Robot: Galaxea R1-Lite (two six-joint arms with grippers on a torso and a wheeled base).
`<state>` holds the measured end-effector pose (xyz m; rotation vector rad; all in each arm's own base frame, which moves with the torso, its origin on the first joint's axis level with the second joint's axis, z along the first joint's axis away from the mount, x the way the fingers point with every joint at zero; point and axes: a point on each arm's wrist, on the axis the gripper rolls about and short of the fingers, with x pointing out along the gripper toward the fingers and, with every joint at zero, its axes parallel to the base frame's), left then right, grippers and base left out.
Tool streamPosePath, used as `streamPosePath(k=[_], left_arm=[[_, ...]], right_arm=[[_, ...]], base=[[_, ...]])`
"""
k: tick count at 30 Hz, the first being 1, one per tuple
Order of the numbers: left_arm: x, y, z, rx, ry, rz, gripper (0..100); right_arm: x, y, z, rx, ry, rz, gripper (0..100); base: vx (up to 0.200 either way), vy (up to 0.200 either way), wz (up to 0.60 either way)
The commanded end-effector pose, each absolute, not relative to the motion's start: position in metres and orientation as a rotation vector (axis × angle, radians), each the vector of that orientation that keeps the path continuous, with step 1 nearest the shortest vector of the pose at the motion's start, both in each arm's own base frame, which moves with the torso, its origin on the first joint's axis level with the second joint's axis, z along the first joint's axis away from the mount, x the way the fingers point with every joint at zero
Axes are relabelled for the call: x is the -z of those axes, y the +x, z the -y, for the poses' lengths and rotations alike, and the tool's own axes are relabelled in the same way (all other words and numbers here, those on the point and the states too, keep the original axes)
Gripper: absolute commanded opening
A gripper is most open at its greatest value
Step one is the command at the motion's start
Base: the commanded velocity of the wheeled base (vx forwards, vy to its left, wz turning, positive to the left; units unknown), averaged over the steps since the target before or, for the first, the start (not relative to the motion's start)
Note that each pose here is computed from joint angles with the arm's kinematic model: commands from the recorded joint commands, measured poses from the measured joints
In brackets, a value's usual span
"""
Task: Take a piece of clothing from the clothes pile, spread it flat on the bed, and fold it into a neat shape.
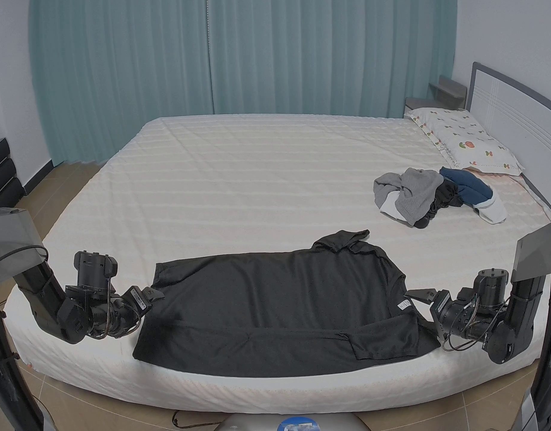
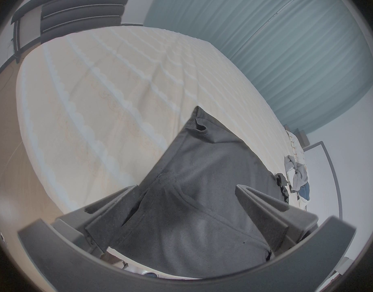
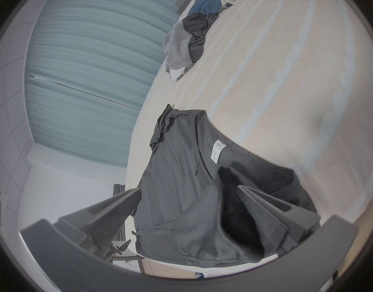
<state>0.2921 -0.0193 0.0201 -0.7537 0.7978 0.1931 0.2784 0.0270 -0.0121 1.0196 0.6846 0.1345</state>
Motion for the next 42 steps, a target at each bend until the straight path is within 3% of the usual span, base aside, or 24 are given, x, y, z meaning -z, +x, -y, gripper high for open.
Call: streamPosePath(k=[1,11,17,33,42], left_arm=[[-0.021,0.292,0.019,-0.192,-0.753,-0.792,100],[-0.027,0.297,0.017,-0.196,-0.795,-0.731,100],[-0.025,0.298,0.014,-0.207,-0.807,-0.731,100],[-0.035,0.313,0.013,-0.184,-0.809,-0.68,100],[0.014,0.368,0.014,-0.199,-0.767,-0.733,100]], right_arm=[[0.018,0.275,-0.027,-0.126,1.02,-0.702,100],[0.023,0.273,-0.028,-0.135,1.015,-0.694,100],[0.023,0.273,-0.028,-0.135,1.018,-0.693,100],[0.024,0.272,-0.029,-0.136,1.012,-0.696,100],[0.024,0.273,-0.031,-0.139,1.008,-0.699,100]], base=[[0.0,0.0,0.0],[0.0,0.0,0.0],[0.2,0.0,0.0],[0.0,0.0,0.0],[0.0,0.0,0.0]])
